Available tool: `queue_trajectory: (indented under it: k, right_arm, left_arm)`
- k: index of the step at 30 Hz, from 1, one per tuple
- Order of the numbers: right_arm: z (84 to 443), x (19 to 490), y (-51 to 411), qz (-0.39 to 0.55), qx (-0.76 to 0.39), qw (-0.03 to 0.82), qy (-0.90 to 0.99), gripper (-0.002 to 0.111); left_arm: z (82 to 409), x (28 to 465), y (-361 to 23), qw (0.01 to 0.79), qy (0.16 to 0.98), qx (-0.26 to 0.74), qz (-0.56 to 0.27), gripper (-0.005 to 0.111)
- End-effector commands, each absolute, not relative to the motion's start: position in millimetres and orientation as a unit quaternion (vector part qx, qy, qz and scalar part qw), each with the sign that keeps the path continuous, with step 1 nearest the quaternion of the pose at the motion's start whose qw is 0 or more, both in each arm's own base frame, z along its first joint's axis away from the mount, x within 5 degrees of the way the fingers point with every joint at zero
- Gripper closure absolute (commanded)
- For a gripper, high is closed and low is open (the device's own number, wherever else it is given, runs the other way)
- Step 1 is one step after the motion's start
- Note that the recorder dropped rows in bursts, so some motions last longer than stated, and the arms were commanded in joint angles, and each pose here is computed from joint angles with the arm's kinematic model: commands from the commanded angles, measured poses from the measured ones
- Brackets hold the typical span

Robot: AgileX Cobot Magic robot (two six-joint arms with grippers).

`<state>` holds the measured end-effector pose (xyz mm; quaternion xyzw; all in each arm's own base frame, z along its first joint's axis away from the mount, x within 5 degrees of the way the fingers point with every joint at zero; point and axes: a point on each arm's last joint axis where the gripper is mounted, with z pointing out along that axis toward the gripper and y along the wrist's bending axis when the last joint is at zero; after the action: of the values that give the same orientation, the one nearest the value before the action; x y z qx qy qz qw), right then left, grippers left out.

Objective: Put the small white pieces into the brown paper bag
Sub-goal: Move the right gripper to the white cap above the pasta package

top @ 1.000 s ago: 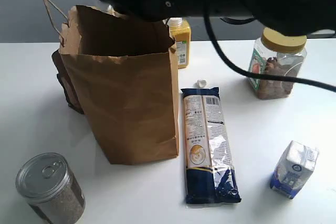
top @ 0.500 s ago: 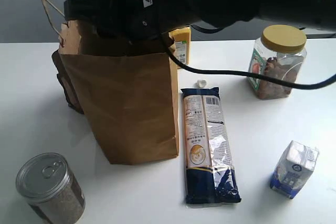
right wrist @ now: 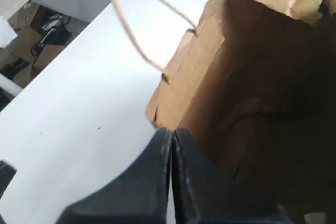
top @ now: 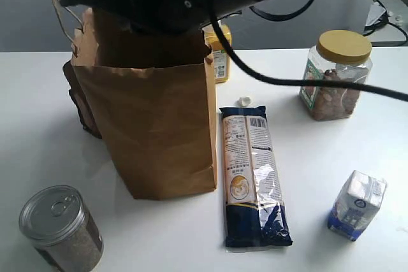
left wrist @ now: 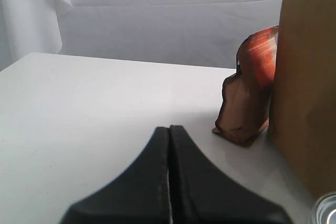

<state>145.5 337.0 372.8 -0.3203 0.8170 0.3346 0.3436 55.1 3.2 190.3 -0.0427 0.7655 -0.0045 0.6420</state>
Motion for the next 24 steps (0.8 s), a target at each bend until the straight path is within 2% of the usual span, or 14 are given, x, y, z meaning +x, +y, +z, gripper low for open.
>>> queue_trajectory:
  k: [1, 7, 13, 15, 19, 24]
  right_arm:
    - [375, 113, 327, 0.327, -0.367, 0.348, 0.798, 0.108]
    - [352, 76, 305, 0.343, -0.386, 0.326, 0.792, 0.108]
    - [296, 57, 258, 0.347, -0.370, 0.289, 0.812, 0.108]
    - [275, 56, 240, 0.315, -0.367, 0.274, 0.831, 0.108]
    - [258, 63, 224, 0.242, -0.349, 0.266, 0.865, 0.108]
    - [255, 104, 198, 0.111, -0.278, 0.328, 0.896, 0.108]
  left_arm:
    - [189, 55, 3, 0.643, 0.765, -0.045, -0.011, 0.107]
    - [189, 55, 3, 0.643, 0.765, -0.045, -0.011, 0.107]
    - [189, 55, 3, 0.643, 0.765, -0.045, -0.011, 0.107]
    - [189, 55, 3, 0.643, 0.765, -0.045, -0.011, 0.107]
    - [189, 55, 3, 0.643, 0.765, -0.045, -0.011, 0.107]
    - [189, 55, 3, 0.643, 0.765, -0.045, -0.011, 0.107]
